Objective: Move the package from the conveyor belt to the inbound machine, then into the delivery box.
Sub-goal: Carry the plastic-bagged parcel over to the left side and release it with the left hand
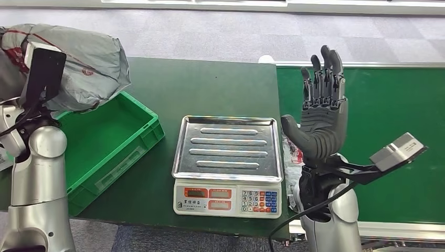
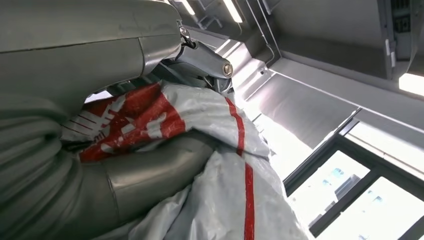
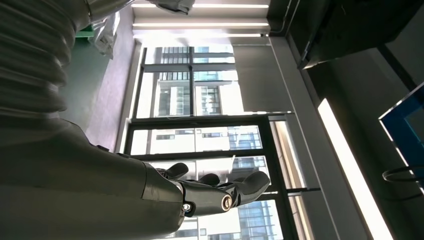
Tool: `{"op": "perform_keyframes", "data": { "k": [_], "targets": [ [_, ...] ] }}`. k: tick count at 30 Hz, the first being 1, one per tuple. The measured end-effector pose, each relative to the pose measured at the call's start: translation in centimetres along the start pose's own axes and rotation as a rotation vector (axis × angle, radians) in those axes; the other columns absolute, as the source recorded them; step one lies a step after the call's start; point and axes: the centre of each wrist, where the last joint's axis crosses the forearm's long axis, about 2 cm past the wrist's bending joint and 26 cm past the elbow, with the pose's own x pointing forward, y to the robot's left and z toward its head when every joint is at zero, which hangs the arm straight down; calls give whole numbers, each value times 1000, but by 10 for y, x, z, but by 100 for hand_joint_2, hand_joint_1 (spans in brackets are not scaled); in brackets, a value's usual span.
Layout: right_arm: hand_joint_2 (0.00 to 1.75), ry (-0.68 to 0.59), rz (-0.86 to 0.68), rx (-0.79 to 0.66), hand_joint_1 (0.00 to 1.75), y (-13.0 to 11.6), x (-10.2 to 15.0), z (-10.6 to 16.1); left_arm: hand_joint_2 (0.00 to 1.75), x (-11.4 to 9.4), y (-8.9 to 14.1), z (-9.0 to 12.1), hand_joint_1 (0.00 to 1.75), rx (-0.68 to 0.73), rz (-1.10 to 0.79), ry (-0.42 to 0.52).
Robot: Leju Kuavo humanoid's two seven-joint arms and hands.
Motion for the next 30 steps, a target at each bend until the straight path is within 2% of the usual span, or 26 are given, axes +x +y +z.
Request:
{"op": "perform_keyframes", "data": {
  "k": [1, 7, 10, 20, 30],
  "targets": [
    [175, 2, 0, 1, 0, -1, -1, 1, 175, -1, -1, 2, 0, -9, -7, 1],
    [175, 20, -3, 12, 0, -2, -6, 6, 175, -5, -3, 10, 0, -41, -39, 7],
    [175, 32, -8, 20, 0, -1, -8, 9, 175, -10, -2, 14, 0, -51, -62, 44],
    [175, 77, -13, 46, 0, -1, -14, 25, 175, -41, 8, 32, 0, -54, -110, 157],
    [175, 83, -14, 54, 0, 0, -15, 26, 175, -48, 11, 37, 0, -53, -119, 182]
  ]
}}
